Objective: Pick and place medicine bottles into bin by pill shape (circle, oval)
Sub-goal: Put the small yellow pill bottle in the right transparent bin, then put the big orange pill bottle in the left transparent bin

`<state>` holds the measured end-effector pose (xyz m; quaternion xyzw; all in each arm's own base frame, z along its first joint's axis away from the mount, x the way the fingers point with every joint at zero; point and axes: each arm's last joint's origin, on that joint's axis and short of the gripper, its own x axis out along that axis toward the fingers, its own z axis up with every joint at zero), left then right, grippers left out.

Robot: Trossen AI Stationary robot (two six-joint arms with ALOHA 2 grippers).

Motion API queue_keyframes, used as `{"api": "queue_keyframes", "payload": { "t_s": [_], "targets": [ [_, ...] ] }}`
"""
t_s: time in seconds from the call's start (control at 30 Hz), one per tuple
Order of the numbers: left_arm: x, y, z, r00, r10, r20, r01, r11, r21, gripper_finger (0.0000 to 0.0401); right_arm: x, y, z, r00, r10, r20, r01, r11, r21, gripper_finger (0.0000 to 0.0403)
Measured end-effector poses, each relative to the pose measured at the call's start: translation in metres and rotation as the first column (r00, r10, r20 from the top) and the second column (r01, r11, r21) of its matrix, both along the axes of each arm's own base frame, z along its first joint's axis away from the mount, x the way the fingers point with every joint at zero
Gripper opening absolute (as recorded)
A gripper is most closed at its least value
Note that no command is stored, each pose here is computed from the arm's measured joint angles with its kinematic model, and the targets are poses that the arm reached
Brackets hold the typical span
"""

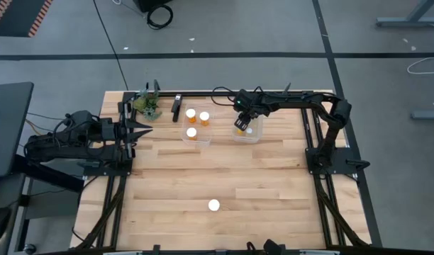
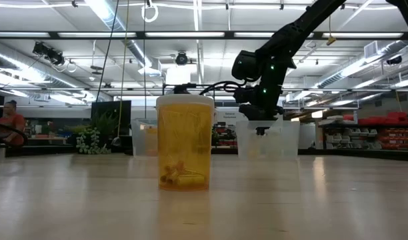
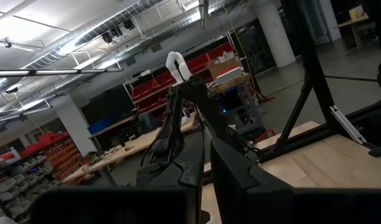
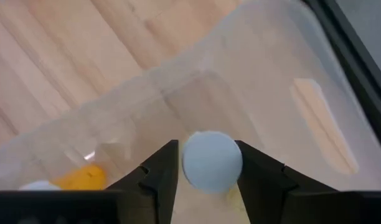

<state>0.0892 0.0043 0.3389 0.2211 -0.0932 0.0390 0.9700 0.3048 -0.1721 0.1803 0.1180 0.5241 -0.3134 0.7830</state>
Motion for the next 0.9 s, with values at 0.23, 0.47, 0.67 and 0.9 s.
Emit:
{"api": "queue_keyframes", "payload": {
  "t_s": [0.23,0.47,0.67,0.9],
  "targets": [
    [0.000,0.000,0.000,1.000,0.000,0.000,0.000,1.000,0.000,0.0036,0.000,0.000,0.000,1.000,0.003,0.001,-0.003,1.000,-0.002,0.0185],
    [0.000,0.000,0.000,1.000,0.000,0.000,0.000,1.000,0.000,0.0035,0.000,0.000,0.000,1.000,0.004,-0.002,-0.004,1.000,-0.001,0.0194],
    [0.000,0.000,0.000,1.000,-0.001,0.000,0.001,1.000,0.000,0.0041,0.000,0.001,0.002,1.000,0.005,-0.001,-0.005,1.000,-0.002,0.0194],
    [0.000,0.000,0.000,1.000,-0.001,0.000,0.001,1.000,0.000,0.0032,-0.006,0.004,0.023,0.999,-0.007,0.046,0.008,1.000,-0.025,0.0194]
  ]
}}
